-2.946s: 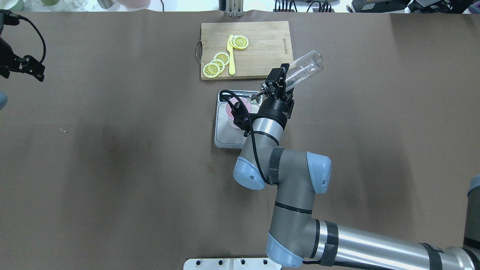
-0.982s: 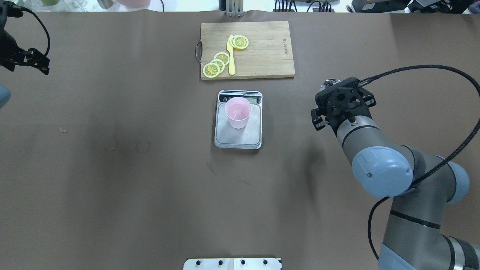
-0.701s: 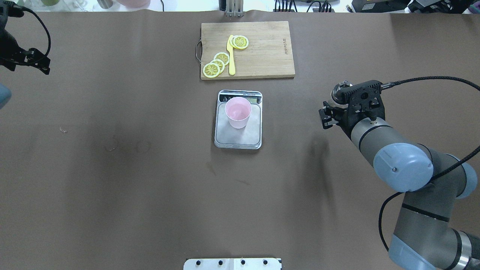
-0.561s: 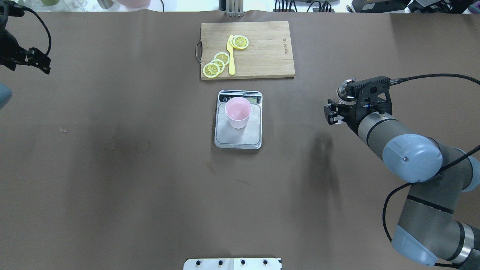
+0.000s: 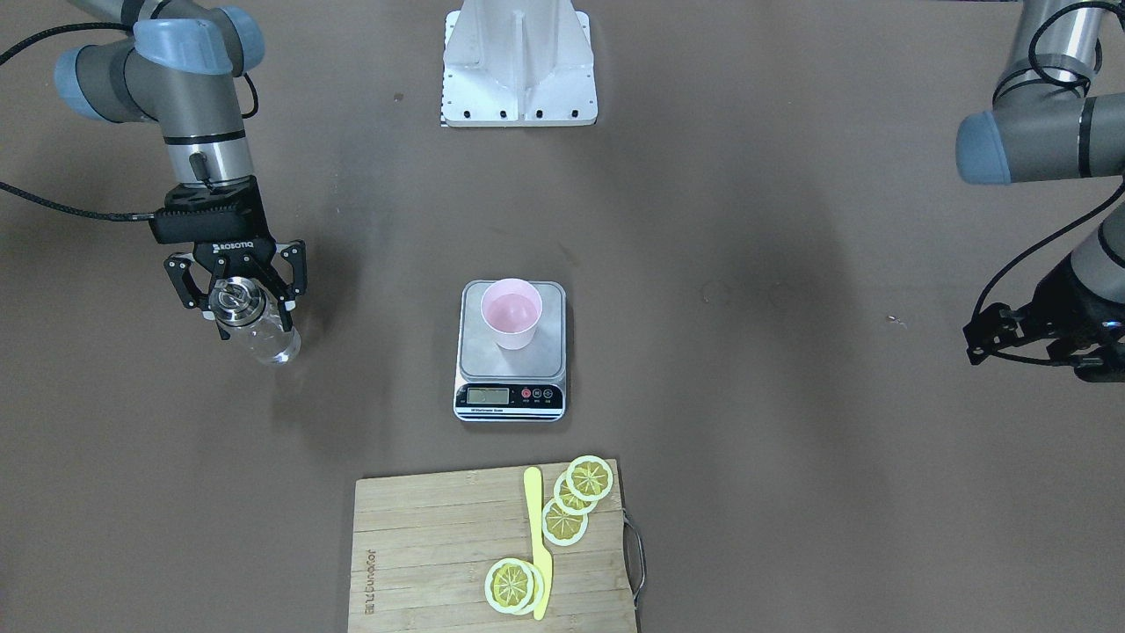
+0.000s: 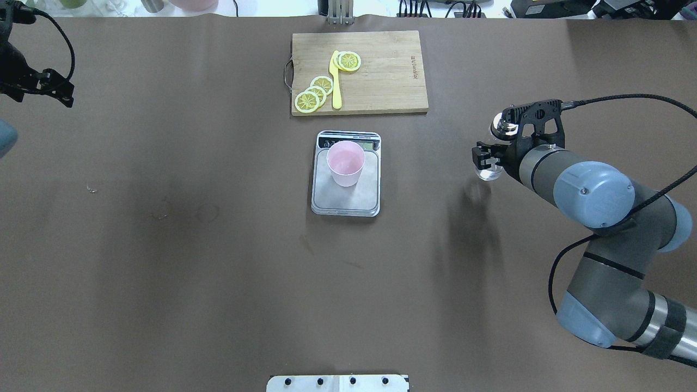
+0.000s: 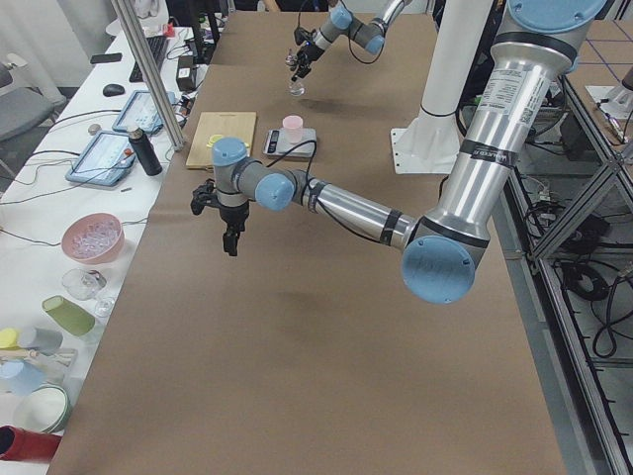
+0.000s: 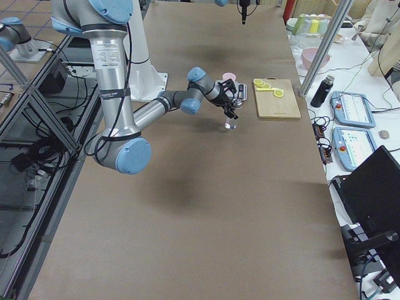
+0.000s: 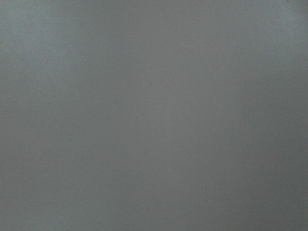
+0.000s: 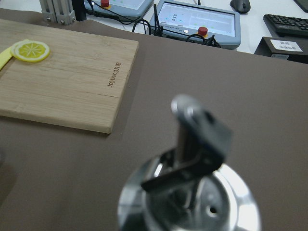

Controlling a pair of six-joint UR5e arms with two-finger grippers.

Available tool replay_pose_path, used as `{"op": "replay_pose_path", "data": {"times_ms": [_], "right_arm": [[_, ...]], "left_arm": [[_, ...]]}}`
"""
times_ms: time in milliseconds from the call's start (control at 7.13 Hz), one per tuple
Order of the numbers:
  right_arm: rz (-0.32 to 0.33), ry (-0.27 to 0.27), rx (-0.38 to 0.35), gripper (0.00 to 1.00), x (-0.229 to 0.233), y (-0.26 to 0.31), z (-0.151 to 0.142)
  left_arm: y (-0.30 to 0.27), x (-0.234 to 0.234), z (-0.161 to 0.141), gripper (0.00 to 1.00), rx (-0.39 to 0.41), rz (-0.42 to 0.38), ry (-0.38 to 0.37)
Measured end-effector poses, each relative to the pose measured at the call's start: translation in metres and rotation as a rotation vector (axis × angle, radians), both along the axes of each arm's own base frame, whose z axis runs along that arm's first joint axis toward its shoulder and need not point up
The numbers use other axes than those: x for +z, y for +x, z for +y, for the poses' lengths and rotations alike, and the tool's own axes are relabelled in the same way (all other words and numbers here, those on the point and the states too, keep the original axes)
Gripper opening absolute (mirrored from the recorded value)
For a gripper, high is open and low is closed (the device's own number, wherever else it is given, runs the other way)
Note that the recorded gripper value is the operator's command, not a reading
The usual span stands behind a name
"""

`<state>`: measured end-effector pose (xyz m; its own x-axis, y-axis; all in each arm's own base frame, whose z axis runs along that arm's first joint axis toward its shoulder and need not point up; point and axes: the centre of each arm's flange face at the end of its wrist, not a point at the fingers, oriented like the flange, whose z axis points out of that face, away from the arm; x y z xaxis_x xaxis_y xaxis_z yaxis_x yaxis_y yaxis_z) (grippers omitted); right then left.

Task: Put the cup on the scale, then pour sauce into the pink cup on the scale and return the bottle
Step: 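Turn the bottle upright and carry it back with the right gripper, then lower the sauce bottle onto the table with the right gripper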

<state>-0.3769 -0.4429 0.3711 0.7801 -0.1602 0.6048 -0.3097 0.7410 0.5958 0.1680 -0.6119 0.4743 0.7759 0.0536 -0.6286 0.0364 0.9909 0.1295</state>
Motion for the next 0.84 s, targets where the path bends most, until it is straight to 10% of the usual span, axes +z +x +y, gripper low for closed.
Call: {"op": "replay_pose_path", "data": {"times_ms": [842], "right_arm": [[-0.042, -0.027, -0.043, 0.07, -0.011, -0.017, -0.006]], "left_arm": [[0.001, 0.002, -0.001, 0.98, 0.0, -0.002, -0.003]]}}
